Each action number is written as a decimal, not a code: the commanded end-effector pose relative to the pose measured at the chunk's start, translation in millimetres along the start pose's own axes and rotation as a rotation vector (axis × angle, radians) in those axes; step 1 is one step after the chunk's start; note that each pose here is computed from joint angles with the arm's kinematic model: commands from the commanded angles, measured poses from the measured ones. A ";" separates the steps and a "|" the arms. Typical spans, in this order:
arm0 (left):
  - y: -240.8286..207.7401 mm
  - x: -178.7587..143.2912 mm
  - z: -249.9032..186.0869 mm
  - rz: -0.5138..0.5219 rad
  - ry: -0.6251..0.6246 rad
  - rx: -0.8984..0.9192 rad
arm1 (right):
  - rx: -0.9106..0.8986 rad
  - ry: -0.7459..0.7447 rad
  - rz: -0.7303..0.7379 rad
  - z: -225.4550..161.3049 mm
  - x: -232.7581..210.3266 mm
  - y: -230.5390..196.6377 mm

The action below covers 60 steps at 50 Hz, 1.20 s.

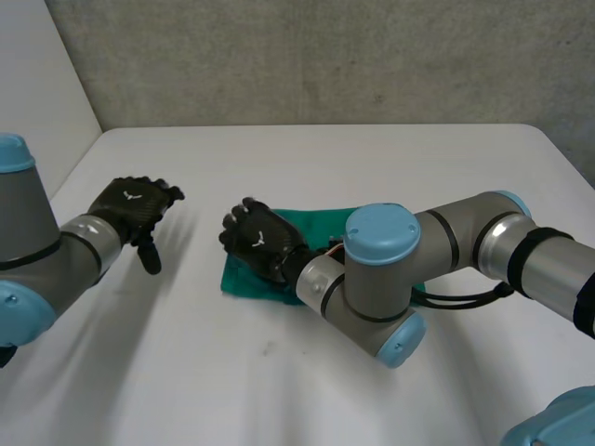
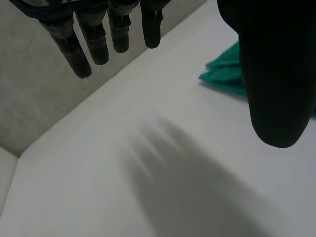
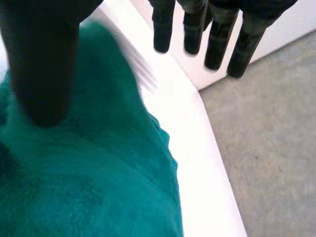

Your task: Fold the towel.

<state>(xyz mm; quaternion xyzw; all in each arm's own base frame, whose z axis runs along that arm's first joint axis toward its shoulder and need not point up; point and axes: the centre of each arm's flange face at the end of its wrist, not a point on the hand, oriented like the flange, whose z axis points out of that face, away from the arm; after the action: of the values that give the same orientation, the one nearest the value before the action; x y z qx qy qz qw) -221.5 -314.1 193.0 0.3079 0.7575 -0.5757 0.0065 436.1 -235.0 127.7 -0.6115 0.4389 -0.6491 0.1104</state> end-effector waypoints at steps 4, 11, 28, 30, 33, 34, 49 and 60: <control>-36.3 27.4 4.2 -0.022 0.026 0.198 | -0.163 0.244 0.343 -49.7 89.4 7.4; -57.1 64.9 12.6 -0.136 0.122 0.293 | -0.332 0.283 0.620 -94.9 99.3 47.1; -25.4 107.3 39.8 -0.129 0.196 0.215 | -0.568 0.334 0.758 -137.3 86.1 129.5; -22.2 106.4 35.0 -0.130 0.198 0.198 | -0.582 0.355 0.753 -139.7 90.3 133.8; -23.4 101.9 30.4 -0.132 0.191 0.196 | -0.598 0.422 0.732 -146.2 100.2 140.2; -24.2 99.8 28.3 -0.133 0.186 0.196 | -0.578 0.464 0.701 -146.3 109.7 136.9; -34.3 73.1 3.1 -0.154 0.069 0.192 | -0.221 0.235 0.304 -71.1 81.9 -3.5; -36.7 68.1 1.5 -0.198 -0.029 0.183 | -0.163 -0.044 0.280 -55.0 7.5 -9.4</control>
<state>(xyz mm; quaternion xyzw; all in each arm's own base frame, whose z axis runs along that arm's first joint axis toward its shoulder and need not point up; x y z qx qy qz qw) -292.2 -290.4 197.4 0.2377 0.7271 -0.6410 -0.0630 387.9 -214.4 164.6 -0.5527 0.5610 -0.5964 0.1552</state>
